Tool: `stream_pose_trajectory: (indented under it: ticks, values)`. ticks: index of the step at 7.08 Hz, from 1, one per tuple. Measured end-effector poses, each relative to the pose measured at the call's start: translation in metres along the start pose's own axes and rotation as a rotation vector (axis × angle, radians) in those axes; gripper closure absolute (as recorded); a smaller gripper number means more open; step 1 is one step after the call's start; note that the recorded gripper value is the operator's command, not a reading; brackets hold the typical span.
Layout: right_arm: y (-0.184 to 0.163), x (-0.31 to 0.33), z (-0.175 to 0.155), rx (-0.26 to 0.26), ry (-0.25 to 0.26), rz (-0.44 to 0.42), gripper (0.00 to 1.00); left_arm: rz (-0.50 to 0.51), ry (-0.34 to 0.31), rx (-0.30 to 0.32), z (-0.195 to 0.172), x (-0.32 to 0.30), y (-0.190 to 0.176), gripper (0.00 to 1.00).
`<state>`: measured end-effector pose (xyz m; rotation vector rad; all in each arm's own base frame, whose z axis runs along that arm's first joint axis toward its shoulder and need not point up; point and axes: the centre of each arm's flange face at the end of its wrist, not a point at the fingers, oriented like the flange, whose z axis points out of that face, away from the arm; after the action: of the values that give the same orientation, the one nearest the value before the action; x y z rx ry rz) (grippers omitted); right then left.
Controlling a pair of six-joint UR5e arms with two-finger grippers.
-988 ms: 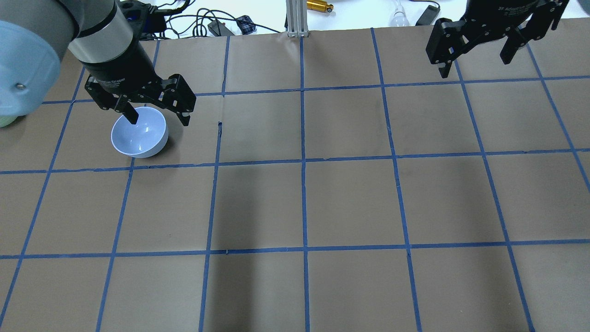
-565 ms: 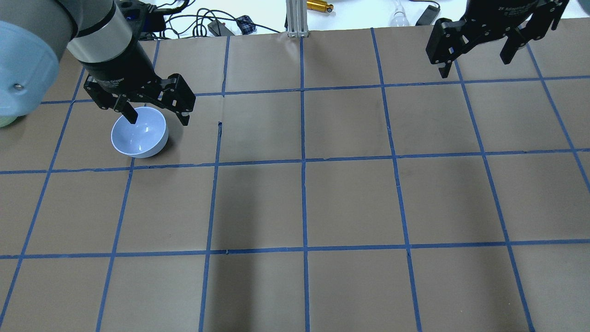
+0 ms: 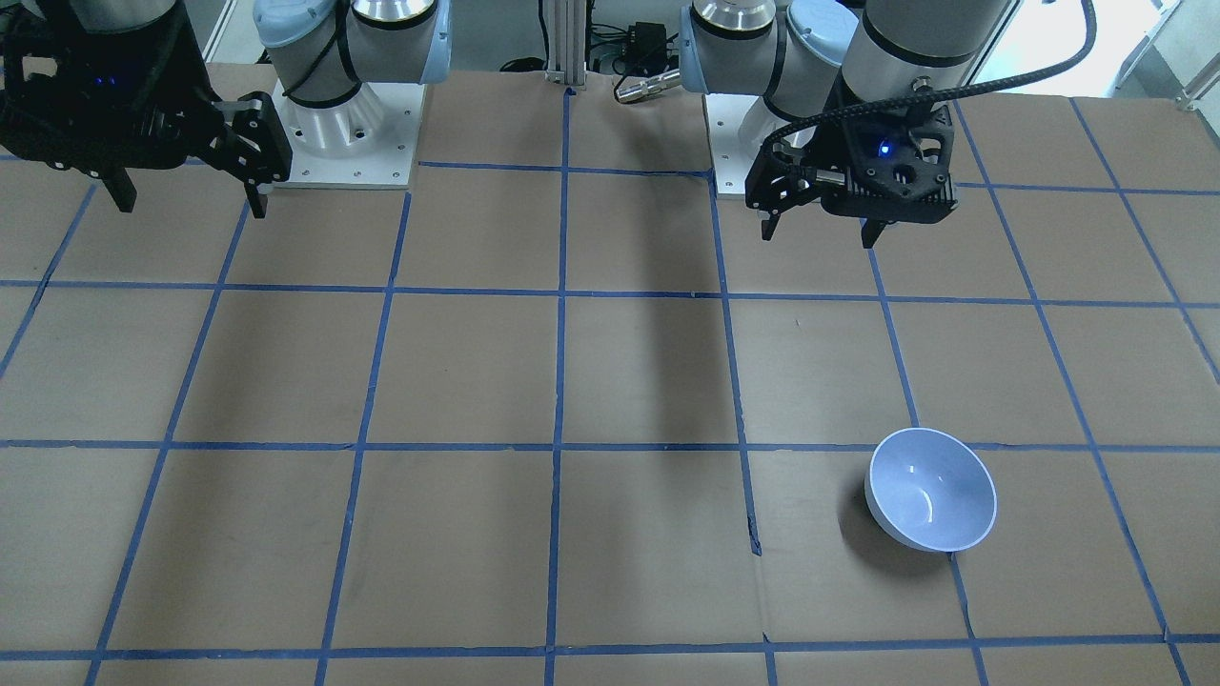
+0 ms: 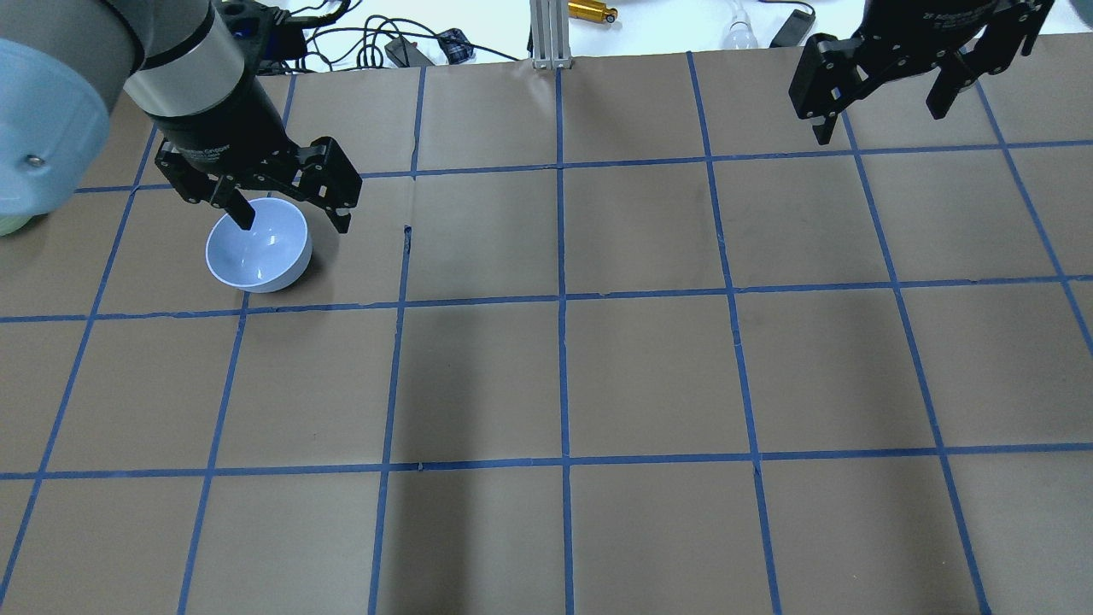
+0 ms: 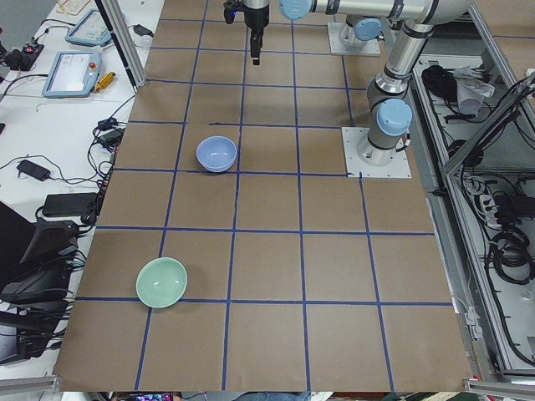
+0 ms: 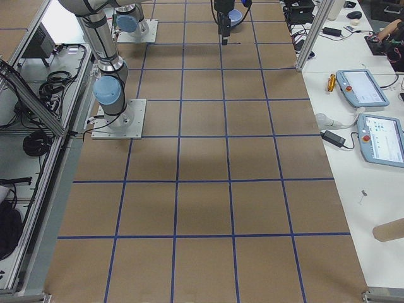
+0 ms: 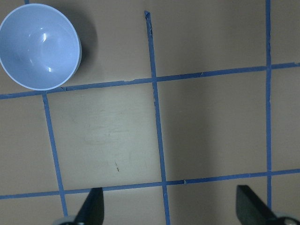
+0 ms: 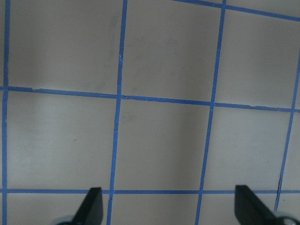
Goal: Stack green bowl on blue bowl
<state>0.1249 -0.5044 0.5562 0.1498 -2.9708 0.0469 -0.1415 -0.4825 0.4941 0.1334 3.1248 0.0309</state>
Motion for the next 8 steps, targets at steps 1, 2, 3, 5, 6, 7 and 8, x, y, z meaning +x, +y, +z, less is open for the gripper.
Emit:
stream_pose_trajectory:
  ticks: [1,2,3,5,6,7,8]
  values:
    - [0.000,0.000,0.000,0.000,0.000,0.000,0.00,0.021,0.001,-0.002,0.001,-0.005,-0.001,0.00]
    - [0.000,0.000,0.000,0.000,0.000,0.000,0.00,0.071,0.003,-0.006,0.004,-0.022,-0.003,0.00]
    - [0.000,0.000,0.000,0.000,0.000,0.000,0.00,0.115,0.009,-0.013,0.008,-0.054,-0.008,0.00]
    - [0.000,0.000,0.000,0.000,0.000,0.000,0.00,0.213,0.032,-0.033,0.029,-0.147,-0.022,0.00]
    - [0.000,0.000,0.000,0.000,0.000,0.000,0.00,0.277,0.036,-0.022,0.043,-0.192,-0.031,0.00]
    - [0.000,0.000,0.000,0.000,0.000,0.000,0.00,0.349,0.033,-0.006,0.060,-0.239,-0.041,0.00]
    - [0.000,0.000,0.000,0.000,0.000,0.000,0.00,0.422,0.022,0.013,0.077,-0.283,-0.048,0.00]
